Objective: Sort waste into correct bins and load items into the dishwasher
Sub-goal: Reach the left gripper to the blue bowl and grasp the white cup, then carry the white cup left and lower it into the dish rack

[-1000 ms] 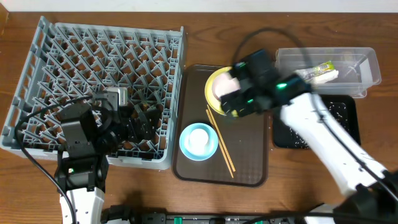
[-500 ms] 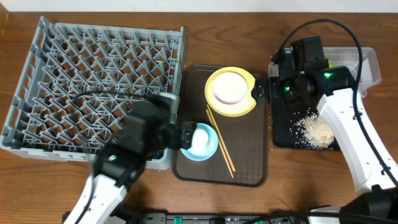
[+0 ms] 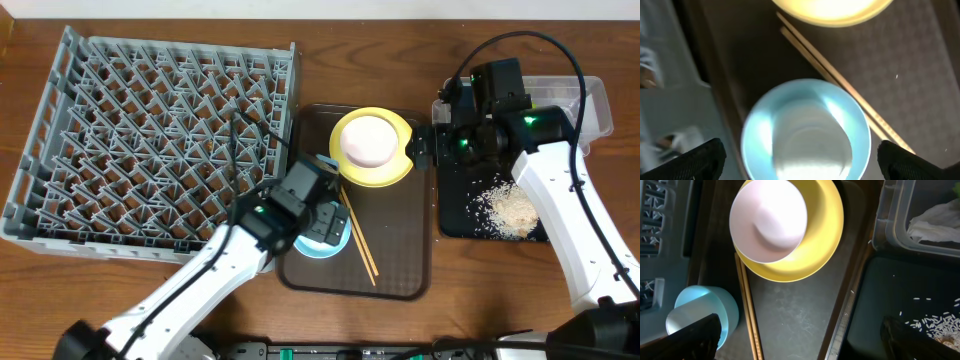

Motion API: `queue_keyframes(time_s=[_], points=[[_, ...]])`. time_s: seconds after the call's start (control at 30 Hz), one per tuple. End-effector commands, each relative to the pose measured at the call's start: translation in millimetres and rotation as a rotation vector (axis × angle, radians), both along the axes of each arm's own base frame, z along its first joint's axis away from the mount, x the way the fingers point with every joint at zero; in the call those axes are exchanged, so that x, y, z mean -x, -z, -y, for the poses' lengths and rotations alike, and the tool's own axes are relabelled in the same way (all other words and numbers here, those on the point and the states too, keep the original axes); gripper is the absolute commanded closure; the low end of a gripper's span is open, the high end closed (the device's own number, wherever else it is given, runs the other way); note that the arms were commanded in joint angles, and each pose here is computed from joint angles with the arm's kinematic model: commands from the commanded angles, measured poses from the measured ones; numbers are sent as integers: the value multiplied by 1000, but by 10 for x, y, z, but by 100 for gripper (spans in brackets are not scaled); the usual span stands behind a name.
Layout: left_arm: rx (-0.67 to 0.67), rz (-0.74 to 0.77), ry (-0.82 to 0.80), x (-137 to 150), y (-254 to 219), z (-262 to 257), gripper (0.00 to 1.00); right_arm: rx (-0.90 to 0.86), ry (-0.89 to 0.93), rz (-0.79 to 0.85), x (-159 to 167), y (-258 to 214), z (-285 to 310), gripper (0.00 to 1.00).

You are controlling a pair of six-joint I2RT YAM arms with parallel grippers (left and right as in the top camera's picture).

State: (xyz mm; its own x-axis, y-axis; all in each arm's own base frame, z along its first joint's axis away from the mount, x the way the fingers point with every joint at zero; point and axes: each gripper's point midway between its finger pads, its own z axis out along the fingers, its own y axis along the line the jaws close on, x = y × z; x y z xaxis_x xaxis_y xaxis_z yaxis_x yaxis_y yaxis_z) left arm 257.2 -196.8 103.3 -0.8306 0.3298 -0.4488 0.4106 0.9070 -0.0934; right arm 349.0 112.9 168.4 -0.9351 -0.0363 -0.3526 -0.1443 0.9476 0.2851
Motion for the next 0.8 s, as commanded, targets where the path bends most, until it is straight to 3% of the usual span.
queue_keyframes(time_s=[0.0, 0.27, 0.77], points=[[-19, -56, 25, 67, 131, 108, 0, -11, 13, 3, 1, -36, 19, 1], [-87, -137, 52, 157, 453, 151, 2, -11, 13, 2, 3, -35, 19, 1], [-90, -140, 52, 122, 526, 181, 27, -10, 12, -5, 20, -28, 19, 1]])
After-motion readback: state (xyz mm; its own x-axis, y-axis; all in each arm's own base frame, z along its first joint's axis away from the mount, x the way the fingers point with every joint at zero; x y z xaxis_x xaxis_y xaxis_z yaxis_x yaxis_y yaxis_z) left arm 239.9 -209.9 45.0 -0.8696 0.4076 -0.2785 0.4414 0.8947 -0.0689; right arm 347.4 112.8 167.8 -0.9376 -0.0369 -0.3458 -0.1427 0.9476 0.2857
